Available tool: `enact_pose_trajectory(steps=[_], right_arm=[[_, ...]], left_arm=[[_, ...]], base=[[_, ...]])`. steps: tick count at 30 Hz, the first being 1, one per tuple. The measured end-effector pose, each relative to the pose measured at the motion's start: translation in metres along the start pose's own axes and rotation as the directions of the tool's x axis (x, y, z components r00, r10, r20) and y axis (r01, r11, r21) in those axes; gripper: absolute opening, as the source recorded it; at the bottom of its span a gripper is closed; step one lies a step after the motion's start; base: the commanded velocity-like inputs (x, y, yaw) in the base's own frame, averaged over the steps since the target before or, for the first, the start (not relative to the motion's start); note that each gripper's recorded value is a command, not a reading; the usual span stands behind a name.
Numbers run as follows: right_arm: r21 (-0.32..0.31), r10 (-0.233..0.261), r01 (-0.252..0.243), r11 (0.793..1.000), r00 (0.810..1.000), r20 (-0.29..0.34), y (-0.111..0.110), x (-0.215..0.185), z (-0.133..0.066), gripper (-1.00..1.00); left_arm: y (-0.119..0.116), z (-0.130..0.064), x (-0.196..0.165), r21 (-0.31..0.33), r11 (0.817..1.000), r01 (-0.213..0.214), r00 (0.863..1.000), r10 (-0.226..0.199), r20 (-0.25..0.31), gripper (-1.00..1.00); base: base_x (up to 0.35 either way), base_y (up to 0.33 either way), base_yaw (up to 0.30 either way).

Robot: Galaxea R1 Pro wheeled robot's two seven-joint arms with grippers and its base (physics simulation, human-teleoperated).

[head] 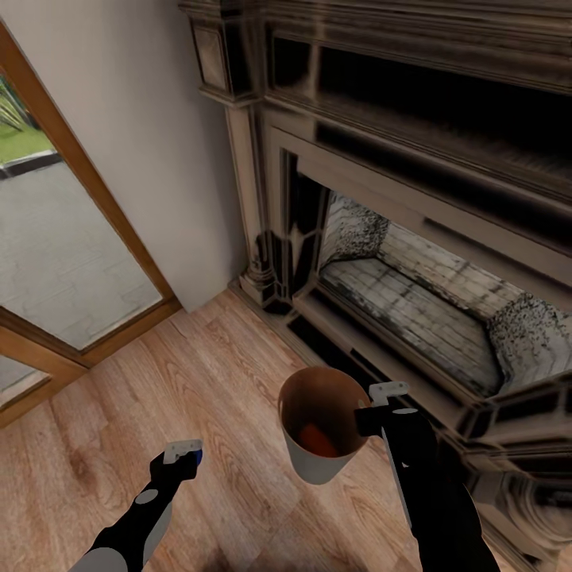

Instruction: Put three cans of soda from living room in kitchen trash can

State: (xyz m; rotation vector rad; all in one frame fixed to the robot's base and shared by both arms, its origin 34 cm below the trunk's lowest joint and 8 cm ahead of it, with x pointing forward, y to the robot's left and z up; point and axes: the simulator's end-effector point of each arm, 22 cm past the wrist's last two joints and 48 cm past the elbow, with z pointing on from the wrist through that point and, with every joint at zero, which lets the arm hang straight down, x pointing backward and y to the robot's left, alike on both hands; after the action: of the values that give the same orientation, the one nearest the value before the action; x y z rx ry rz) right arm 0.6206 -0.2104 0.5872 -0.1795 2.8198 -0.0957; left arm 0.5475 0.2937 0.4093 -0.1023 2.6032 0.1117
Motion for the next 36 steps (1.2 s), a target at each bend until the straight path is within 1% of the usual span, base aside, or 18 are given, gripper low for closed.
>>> enact_pose_trajectory(steps=[20, 24, 30, 34, 36], right_arm=[[-0.003, 0.001, -0.001, 1.000, 1.000, -0.001, 0.0007, 0.0004, 0.0003, -1.00], [0.007, -0.004, 0.004, 1.000, 1.000, -0.001, -0.0015, 0.0004, 0.0003, -1.00], [-0.017, 0.009, -0.009, 1.000, 1.000, -0.001, 0.0039, 0.0002, 0.0002, -1.00], [0.007, -0.004, 0.004, 1.000, 1.000, -0.001, -0.0015, 0.0004, 0.0003, -1.00], [0.005, -0.003, 0.003, 1.000, 1.000, -0.001, -0.0012, 0.0004, 0.0003, -1.00]], left_arm=[[-0.0004, 0.0001, -0.0008, 0.001, 1.000, -0.001, 1.000, 0.001, 0.002, -1.00], [-0.0007, 0.0000, -0.0002, 0.003, 1.000, 0.001, 1.000, -0.001, 0.000, -1.00], [-0.0009, 0.0001, -0.0010, 0.004, 1.000, -0.001, 1.000, 0.001, 0.002, -1.00], [-0.0011, 0.0001, -0.0006, 0.004, 1.000, 0.000, 1.000, 0.000, 0.001, -1.00], [-0.0010, 0.0000, -0.0004, 0.004, 1.000, 0.001, 1.000, -0.001, 0.001, -1.00]], base=[[0.000, 0.000, 0.000], [0.000, 0.150, 0.000], [0.000, 0.109, 0.000], [0.000, 0.043, 0.000], [0.000, 0.082, 0.000]])
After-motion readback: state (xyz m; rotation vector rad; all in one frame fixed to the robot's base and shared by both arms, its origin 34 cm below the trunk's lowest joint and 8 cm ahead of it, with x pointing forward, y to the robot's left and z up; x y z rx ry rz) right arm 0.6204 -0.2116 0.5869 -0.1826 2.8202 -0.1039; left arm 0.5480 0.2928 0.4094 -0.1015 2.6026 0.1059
